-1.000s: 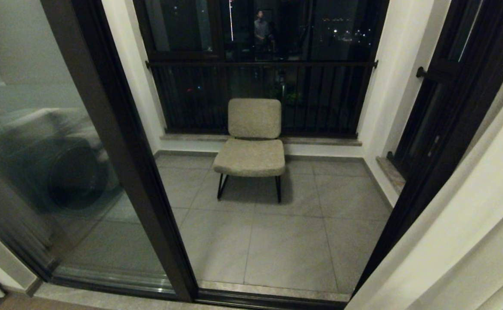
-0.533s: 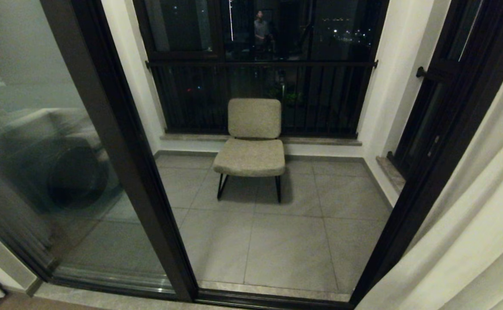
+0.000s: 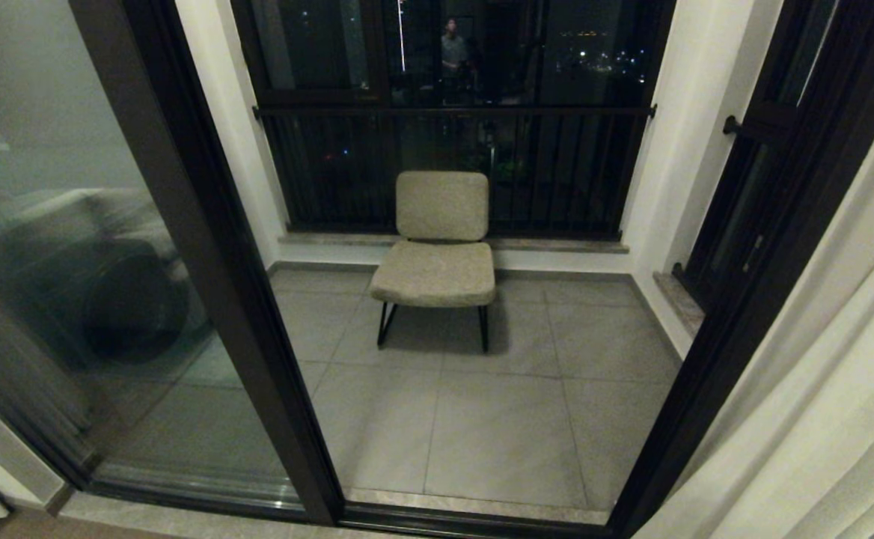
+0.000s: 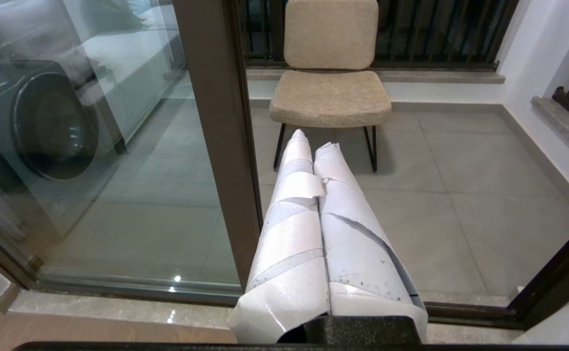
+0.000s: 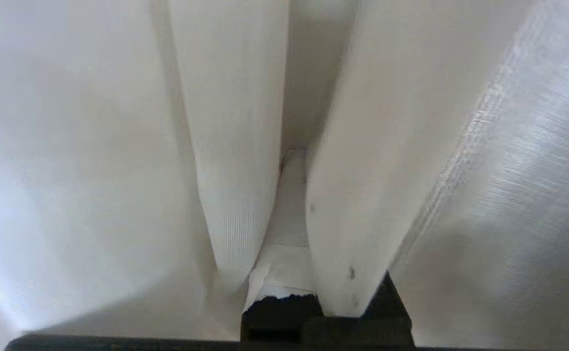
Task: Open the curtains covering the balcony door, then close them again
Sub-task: Pull the inner curtains open on both sides
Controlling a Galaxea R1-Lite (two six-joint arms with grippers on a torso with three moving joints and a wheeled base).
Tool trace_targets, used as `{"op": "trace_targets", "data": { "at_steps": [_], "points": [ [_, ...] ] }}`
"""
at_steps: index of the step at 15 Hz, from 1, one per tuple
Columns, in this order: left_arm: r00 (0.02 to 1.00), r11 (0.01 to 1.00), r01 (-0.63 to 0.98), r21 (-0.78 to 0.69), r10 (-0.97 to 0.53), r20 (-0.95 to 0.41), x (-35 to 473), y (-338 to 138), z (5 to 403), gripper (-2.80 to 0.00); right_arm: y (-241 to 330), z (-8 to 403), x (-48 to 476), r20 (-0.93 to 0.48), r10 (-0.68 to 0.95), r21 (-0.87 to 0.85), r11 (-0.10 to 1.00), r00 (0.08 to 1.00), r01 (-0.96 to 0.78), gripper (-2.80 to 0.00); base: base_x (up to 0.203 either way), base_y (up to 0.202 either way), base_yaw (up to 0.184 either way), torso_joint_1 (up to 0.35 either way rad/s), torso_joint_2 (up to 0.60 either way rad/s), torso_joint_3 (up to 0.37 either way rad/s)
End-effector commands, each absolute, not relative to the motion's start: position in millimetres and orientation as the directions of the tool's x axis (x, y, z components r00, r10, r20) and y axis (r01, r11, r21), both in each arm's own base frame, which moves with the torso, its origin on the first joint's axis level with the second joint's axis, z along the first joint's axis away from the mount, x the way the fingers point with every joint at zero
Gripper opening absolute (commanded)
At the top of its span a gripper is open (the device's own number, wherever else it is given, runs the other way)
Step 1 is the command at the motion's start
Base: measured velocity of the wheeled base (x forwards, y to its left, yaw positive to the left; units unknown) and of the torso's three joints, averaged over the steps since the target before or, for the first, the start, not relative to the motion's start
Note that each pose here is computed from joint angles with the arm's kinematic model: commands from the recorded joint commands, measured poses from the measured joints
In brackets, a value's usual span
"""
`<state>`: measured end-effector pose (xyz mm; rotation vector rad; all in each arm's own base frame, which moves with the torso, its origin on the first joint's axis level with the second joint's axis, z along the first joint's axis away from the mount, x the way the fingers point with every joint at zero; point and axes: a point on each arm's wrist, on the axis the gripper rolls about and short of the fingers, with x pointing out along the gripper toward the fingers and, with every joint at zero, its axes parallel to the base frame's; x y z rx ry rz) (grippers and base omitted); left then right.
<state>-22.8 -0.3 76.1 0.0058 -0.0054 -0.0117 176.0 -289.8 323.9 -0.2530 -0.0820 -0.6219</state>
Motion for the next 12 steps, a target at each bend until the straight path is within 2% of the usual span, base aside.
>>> {"op": "trace_targets", "data": {
  "at_steps": [1, 3, 9, 10, 12],
  "points": [
    [1.000, 1.000, 0.012, 0.006, -0.012, 0.008, -22.8, -0.3, 76.3, -2.80, -233.5, 336.3, 173.4, 0.176, -0.433, -0.225, 0.856, 0.884, 0.465, -2.80, 0.000, 0.000, 0.000, 0.000, 0.00, 0.000],
    [1.000, 1.000, 0.011, 0.006, -0.011, 0.007, -22.8, -0.3, 76.2, -2.80, -214.2, 333.9, 176.4, 0.167, -0.379, -0.220, 0.886, 0.910, 0.409, -2.80, 0.000, 0.000, 0.000, 0.000, 0.00, 0.000],
    [1.000, 1.000, 0.011, 0.006, -0.011, 0.006, -22.8, -0.3, 76.1, -2.80, -210.9, 332.8, 175.5, 0.164, -0.375, -0.218, 0.888, 0.912, 0.404, -2.80, 0.000, 0.000, 0.000, 0.000, 0.00, 0.000],
    [1.000, 1.000, 0.011, 0.006, -0.011, 0.006, -22.8, -0.3, 76.1, -2.80, -210.5, 333.0, 175.3, 0.164, -0.375, -0.218, 0.889, 0.913, 0.404, 0.00, 0.000, 0.000, 0.000, 0.000, 0.00, 0.000],
    [1.000, 1.000, 0.011, 0.006, -0.011, 0.006, -22.8, -0.3, 76.1, -2.80, -207.9, 332.5, 172.8, 0.160, -0.378, -0.214, 0.889, 0.912, 0.405, 0.00, 0.000, 0.000, 0.000, 0.000, 0.00, 0.000]
  ]
}}
